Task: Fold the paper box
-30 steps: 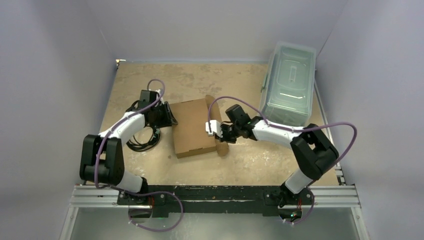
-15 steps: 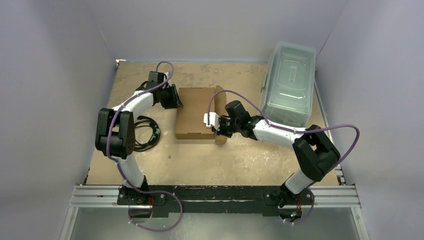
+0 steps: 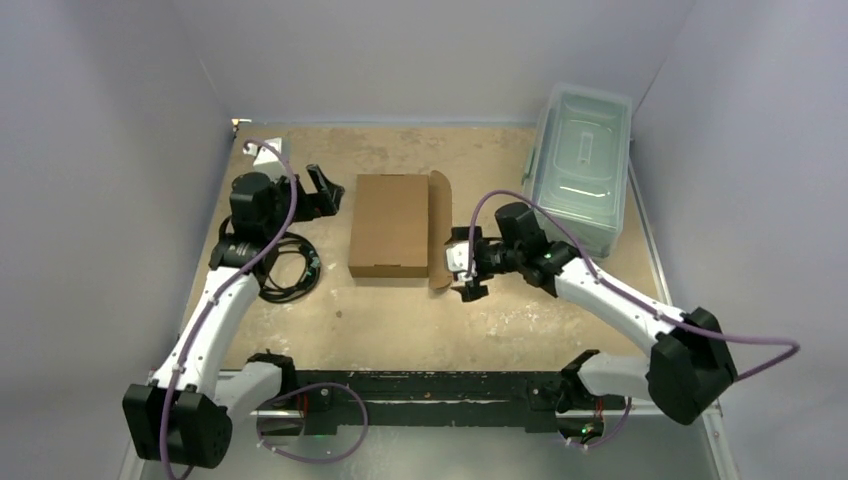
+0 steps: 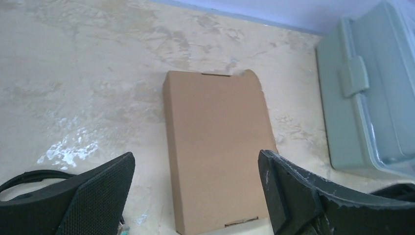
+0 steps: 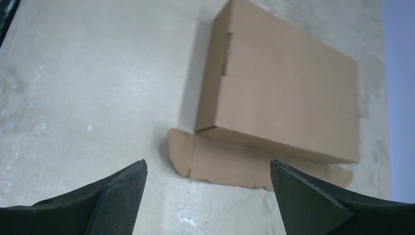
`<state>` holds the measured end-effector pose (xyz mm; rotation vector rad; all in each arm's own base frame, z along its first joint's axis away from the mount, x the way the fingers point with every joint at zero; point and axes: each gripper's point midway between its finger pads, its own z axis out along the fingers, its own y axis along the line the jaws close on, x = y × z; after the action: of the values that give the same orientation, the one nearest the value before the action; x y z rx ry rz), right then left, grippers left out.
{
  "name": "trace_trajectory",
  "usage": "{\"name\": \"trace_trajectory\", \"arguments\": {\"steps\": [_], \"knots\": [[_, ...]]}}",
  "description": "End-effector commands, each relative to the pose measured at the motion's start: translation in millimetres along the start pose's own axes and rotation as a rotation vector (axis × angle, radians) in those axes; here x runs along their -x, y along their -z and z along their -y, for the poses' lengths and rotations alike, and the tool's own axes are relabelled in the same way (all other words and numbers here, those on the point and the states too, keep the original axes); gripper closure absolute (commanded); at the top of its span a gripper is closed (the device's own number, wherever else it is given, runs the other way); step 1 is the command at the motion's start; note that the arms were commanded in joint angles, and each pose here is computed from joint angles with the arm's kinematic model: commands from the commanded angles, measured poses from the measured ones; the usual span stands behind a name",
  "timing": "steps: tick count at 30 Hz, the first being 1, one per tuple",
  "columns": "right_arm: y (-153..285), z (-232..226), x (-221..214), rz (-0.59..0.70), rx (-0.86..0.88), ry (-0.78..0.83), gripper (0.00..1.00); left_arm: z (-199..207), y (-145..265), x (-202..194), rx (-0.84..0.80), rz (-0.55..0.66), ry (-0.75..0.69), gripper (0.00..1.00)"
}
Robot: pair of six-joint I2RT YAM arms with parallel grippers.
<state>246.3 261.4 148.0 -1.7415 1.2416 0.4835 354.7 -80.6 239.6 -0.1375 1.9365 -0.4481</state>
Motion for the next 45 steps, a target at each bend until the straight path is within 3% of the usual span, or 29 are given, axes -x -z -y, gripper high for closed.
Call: {"name": "trace_trajectory", "arguments": {"steps": [1,5,16,22,28,33,45], "knots": [[-20,-44,-28,-0.003,0.195,0.083,0.01,3,-2,-38,-0.081,-0.079,-0.009,0.07],[-33,-35,-41,-0.058,0.109,0.141,0.04,-5,4,-62,-0.061,-0.152,-0.014,0.10],[-74,-31,-61,-0.195,0.049,0.209,0.39,2,8,-69,-0.104,-0.162,0.012,0.10],[-75,-23,-61,-0.206,0.006,0.169,0.55,3,8,-70,-0.111,-0.167,0.017,0.10],[-78,-19,-56,-0.192,-0.010,0.127,0.79,3,4,-78,-0.122,-0.195,0.032,0.10],[-79,-18,-54,-0.188,-0.008,0.102,0.92,-1,-4,-92,-0.110,-0.251,0.059,0.10],[-83,-3,-54,-0.227,-0.049,-0.090,1.00,-17,-40,-117,-0.094,-0.375,0.219,0.16]]}}
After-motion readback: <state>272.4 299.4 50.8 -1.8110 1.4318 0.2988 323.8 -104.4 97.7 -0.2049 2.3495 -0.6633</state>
